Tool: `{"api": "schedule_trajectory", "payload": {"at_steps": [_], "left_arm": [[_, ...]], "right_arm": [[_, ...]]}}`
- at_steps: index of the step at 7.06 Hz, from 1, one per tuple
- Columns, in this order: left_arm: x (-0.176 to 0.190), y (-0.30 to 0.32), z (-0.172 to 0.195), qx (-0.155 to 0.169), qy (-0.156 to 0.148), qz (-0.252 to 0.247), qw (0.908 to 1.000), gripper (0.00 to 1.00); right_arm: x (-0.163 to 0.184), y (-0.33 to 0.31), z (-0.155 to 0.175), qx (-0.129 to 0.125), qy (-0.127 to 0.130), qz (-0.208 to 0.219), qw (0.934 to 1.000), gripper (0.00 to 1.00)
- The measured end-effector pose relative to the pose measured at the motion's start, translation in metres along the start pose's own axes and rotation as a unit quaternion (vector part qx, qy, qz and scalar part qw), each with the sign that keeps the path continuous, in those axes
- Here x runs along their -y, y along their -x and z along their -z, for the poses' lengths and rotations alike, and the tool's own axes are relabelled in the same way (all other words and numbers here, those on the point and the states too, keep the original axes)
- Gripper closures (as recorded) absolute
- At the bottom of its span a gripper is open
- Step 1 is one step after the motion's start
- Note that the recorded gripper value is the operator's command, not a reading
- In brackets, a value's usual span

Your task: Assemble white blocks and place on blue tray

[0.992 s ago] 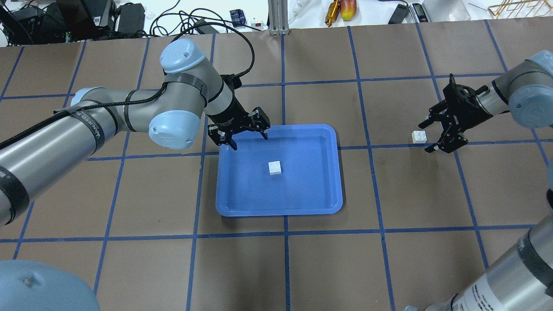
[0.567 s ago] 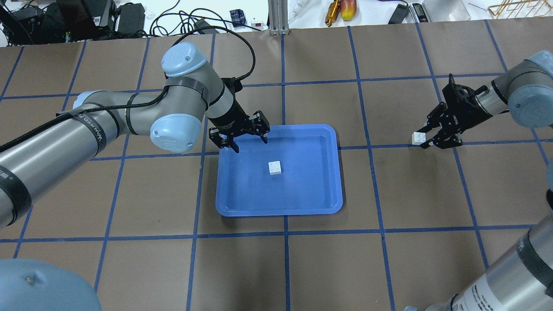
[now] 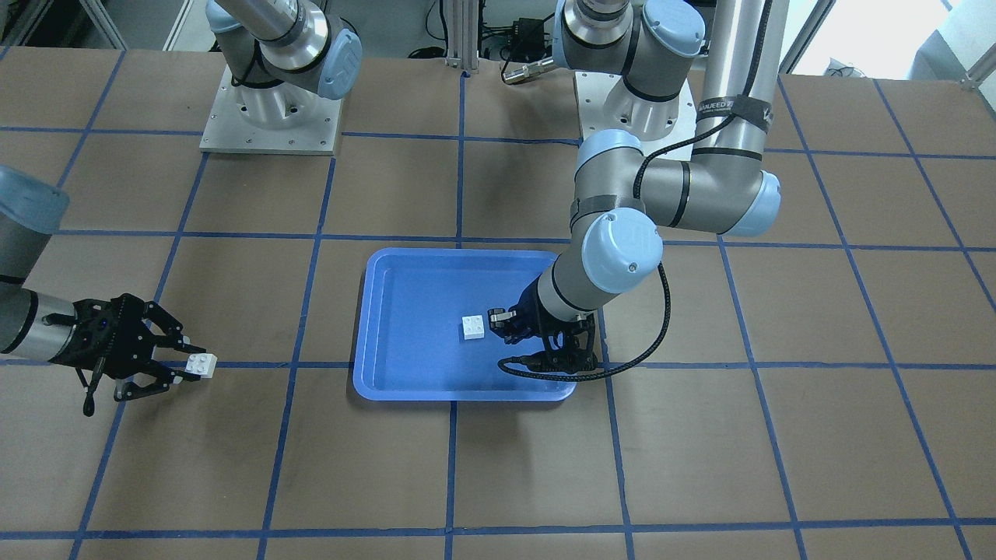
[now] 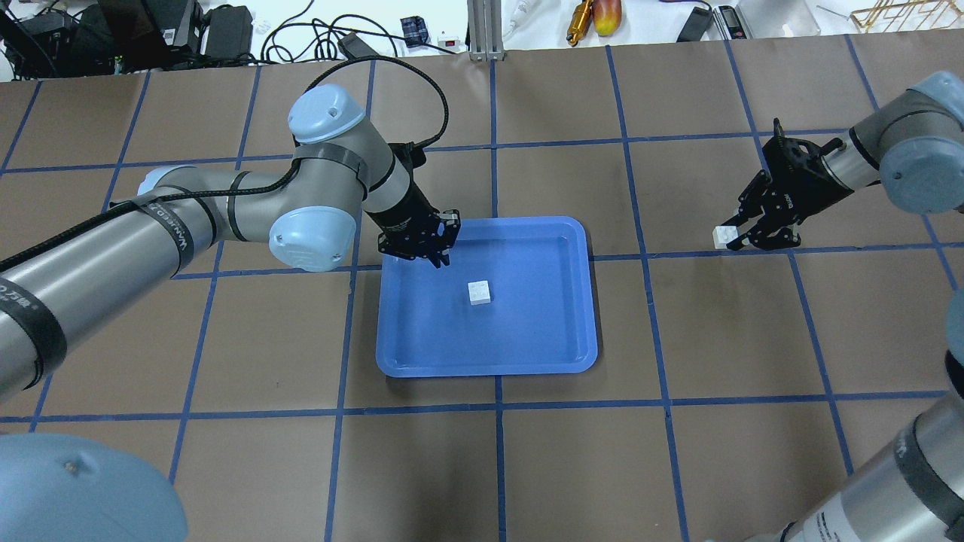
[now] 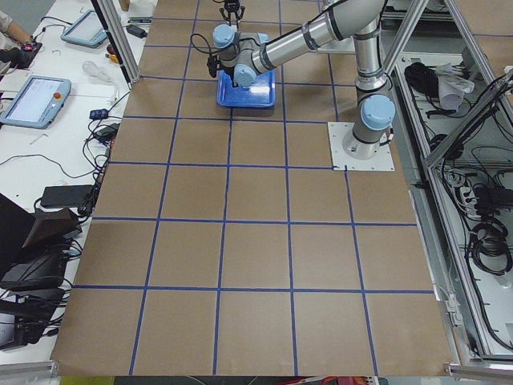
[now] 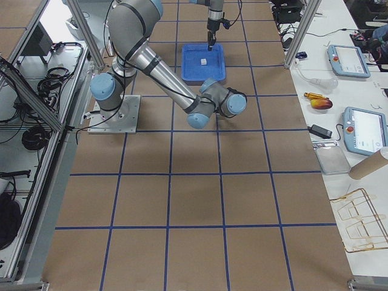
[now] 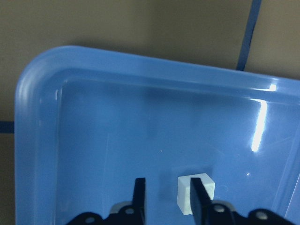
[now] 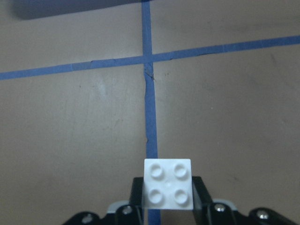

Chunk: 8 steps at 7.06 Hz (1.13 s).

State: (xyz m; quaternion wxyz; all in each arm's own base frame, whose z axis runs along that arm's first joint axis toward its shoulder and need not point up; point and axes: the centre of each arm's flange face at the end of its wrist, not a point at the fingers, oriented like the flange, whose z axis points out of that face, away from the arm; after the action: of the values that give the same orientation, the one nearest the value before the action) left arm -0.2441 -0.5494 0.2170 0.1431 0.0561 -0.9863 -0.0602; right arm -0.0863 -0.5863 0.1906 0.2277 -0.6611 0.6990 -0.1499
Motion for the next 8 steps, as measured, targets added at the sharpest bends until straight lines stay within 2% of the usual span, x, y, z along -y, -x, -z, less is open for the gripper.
{"api": "schedule_trajectory", "payload": {"at_steps": [2,4,5,7,8], "left_arm": [[-0.006,-0.005,-0.006,0.007,0.005,-0.016,0.9998,1.0],[-0.014,-0.001,-0.017,0.011,-0.01,-0.026,0.9996,1.0],[-0.016,0.002,-0.02,0.007,-0.02,-0.029,0.9994,1.0],[-0.02,0.004,-0.026,0.003,-0.021,-0.028,0.9994,1.0],[-0.023,0.004,-0.029,0.001,-0.017,-0.029,0.9994,1.0]], "right_arm": [[0.078,0.006,0.001,0.0,-0.013,-0.003,0.9999,1.0],[0.154,0.011,-0.029,0.014,-0.03,0.02,0.9992,1.0],[0.187,0.013,-0.047,0.018,-0.028,0.036,0.9988,1.0],[0.246,0.019,-0.086,0.003,-0.015,0.041,0.999,1.0],[0.26,0.025,-0.106,-0.004,-0.013,0.038,0.9992,1.0]]}}
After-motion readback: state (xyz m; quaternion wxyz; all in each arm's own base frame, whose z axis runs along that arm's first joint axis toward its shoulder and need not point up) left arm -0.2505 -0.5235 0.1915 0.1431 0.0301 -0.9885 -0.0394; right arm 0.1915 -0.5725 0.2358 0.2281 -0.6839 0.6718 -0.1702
